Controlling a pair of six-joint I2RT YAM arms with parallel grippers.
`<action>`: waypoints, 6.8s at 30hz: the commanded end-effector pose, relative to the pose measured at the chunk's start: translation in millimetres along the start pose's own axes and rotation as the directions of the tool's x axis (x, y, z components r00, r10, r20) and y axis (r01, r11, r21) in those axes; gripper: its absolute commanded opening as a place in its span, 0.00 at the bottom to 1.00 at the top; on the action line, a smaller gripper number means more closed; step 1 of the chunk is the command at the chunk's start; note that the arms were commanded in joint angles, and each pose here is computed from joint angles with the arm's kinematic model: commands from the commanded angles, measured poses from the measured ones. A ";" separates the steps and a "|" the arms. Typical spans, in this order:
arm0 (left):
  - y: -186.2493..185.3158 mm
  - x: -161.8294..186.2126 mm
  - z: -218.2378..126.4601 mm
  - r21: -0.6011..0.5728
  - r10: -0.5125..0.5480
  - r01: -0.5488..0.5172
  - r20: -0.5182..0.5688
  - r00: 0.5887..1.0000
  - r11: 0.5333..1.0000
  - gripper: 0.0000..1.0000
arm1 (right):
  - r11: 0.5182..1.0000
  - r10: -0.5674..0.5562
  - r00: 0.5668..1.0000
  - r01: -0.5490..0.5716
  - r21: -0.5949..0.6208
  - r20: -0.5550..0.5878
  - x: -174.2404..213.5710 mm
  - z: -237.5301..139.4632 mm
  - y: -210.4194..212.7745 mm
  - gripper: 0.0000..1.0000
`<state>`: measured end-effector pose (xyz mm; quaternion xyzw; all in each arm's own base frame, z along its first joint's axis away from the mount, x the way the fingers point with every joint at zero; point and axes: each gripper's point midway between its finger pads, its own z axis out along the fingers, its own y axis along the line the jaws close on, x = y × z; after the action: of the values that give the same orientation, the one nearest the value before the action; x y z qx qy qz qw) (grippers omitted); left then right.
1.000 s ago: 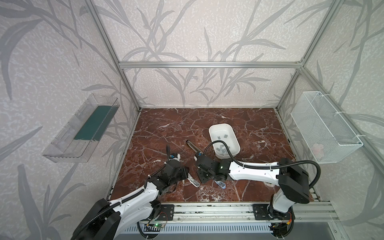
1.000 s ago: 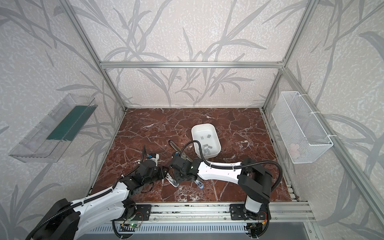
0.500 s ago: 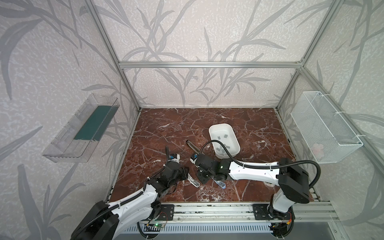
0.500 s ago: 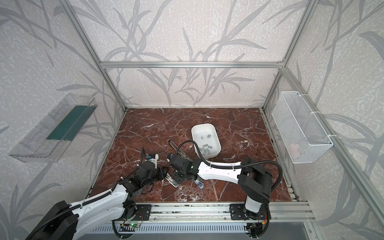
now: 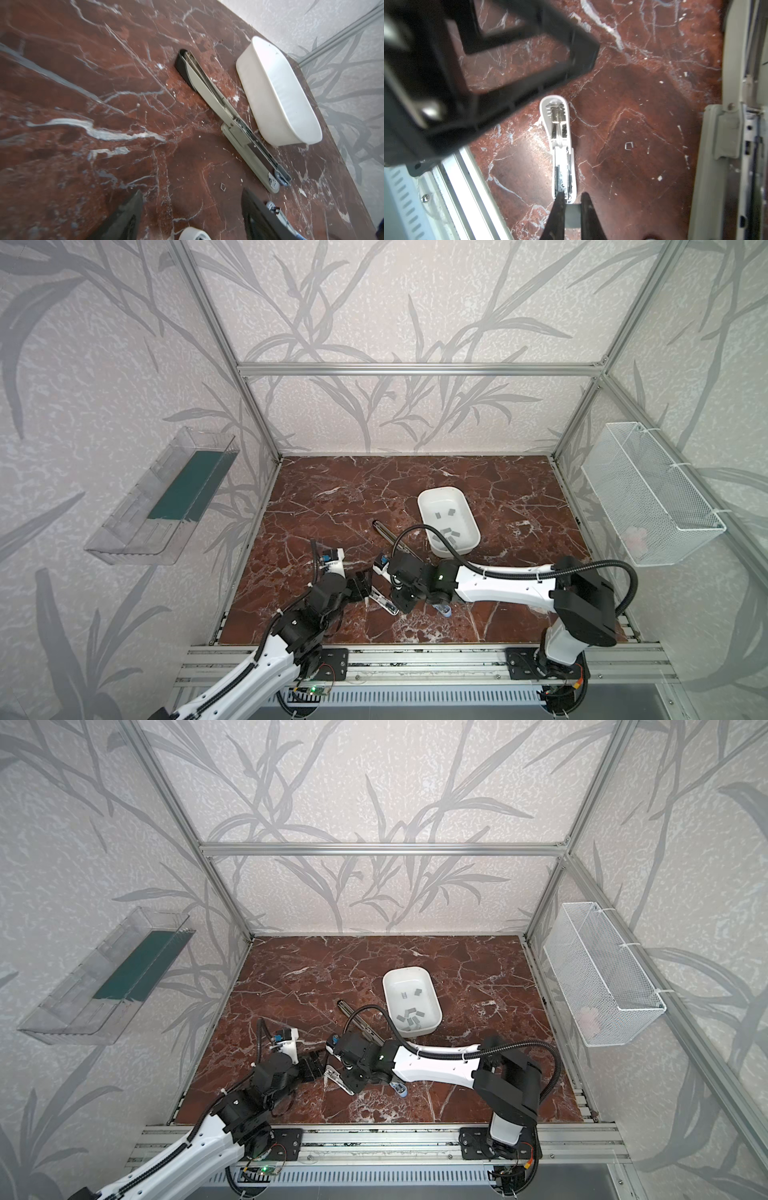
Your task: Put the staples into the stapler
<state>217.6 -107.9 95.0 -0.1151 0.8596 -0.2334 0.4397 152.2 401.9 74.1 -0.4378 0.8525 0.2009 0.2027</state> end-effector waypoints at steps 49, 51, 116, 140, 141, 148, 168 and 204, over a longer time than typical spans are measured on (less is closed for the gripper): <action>72.8 -34.2 -35.3 -0.381 0.036 -0.033 -0.001 0.999 0.924 0.80 | 0.999 -0.025 0.986 0.031 0.038 -0.163 14.1 40.9 5.9 0.00; 70.3 -37.8 -37.5 -0.367 0.035 -0.025 0.021 0.999 0.930 0.80 | 0.999 -0.024 0.986 0.031 0.040 -0.163 14.2 41.3 5.4 0.00; -6.6 42.9 33.9 -0.053 -0.001 -0.008 -0.170 0.985 0.999 0.72 | 0.995 -0.097 0.989 0.099 -0.014 0.112 31.4 29.8 8.6 0.40; -24.7 60.6 44.3 0.024 0.025 -0.020 -0.226 0.974 1.000 0.63 | 0.999 -0.034 0.987 0.031 0.021 0.157 47.9 35.2 -2.2 0.14; -25.1 61.4 43.6 0.029 0.026 -0.020 -0.225 0.974 0.999 0.61 | 0.999 -0.032 0.986 0.029 0.017 0.166 48.6 34.6 -2.3 0.14; -14.3 69.9 39.8 0.026 0.064 -0.059 -0.213 0.975 0.998 0.54 | 0.999 -0.035 0.966 0.038 -0.003 0.255 53.0 33.9 -3.9 0.24; 2.9 54.8 32.7 0.011 0.212 -0.212 -0.086 0.973 0.977 0.47 | 0.996 -0.081 0.901 0.092 -0.005 0.426 65.5 30.2 4.7 0.60; -0.3 26.5 17.8 -0.108 0.128 -0.141 -0.118 0.985 0.984 0.59 | 0.970 -0.182 0.903 0.230 -0.081 0.390 81.9 74.6 -2.0 0.67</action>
<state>215.2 -127.4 62.3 -0.0558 0.8998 -0.1636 0.4007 139.1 404.0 18.0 -0.4500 0.7023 0.3403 0.4342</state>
